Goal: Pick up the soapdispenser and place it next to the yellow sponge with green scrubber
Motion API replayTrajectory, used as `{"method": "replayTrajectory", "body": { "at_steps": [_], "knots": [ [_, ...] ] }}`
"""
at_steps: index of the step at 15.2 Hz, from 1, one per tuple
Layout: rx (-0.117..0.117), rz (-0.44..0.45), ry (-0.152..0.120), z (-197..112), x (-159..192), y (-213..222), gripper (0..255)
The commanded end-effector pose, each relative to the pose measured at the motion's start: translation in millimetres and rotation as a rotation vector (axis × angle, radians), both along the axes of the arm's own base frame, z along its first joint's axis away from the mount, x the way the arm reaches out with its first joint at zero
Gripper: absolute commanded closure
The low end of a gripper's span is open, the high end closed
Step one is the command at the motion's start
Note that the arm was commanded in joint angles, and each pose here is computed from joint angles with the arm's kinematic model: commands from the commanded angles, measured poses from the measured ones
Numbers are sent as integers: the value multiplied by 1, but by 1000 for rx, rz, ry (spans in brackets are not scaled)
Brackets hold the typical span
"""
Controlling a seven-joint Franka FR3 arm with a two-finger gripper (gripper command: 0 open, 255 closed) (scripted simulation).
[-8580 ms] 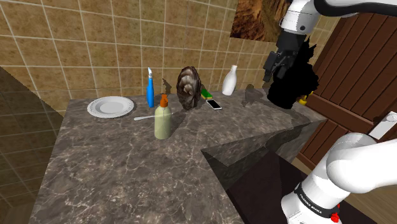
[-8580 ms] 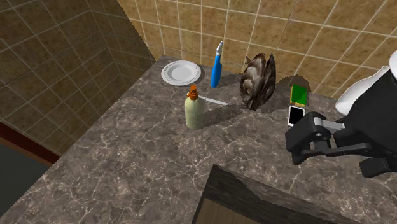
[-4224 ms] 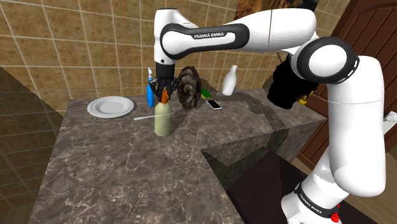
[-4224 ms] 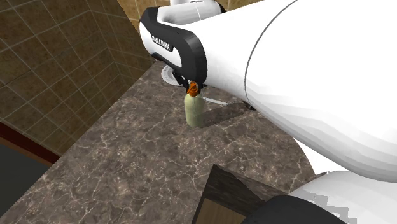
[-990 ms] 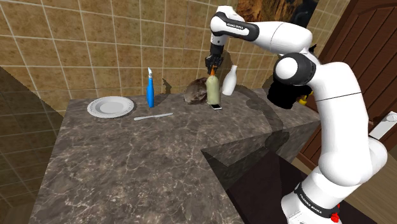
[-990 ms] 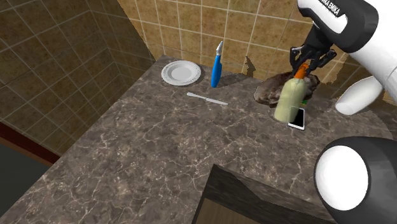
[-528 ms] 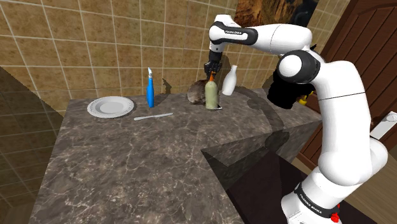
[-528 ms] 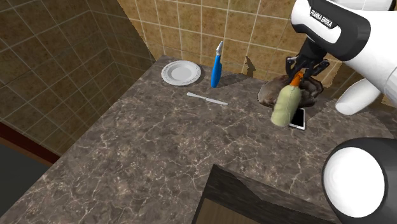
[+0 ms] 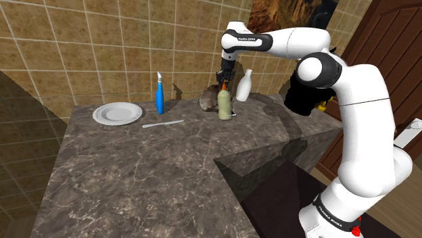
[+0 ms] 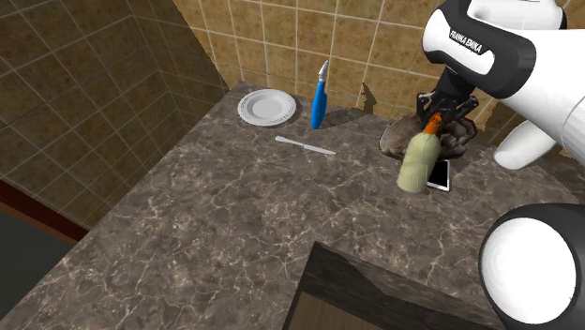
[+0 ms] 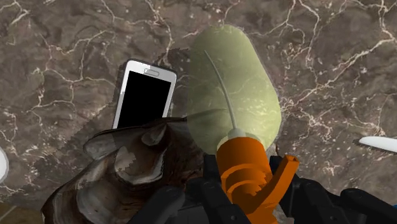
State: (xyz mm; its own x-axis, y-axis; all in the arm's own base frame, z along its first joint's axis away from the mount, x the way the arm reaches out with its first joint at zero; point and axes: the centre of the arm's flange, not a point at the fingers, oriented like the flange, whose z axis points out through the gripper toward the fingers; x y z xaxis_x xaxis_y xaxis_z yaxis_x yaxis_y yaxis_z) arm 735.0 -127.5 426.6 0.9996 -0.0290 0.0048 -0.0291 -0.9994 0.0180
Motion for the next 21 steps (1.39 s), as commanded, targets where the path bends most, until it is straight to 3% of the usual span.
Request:
{"method": "replayTrajectory", "body": {
  "at_steps": [1, 3, 4, 9, 13, 21],
  "knots": [
    [0, 0, 0, 0, 0, 0, 255],
    [0, 0, 0, 0, 0, 0, 255],
    [0, 0, 0, 0, 0, 0, 0],
    [0, 0, 0, 0, 0, 0, 0],
    [0, 0, 0, 50, 0, 1, 0],
    [0, 0, 0, 50, 0, 1, 0]
  ]
}}
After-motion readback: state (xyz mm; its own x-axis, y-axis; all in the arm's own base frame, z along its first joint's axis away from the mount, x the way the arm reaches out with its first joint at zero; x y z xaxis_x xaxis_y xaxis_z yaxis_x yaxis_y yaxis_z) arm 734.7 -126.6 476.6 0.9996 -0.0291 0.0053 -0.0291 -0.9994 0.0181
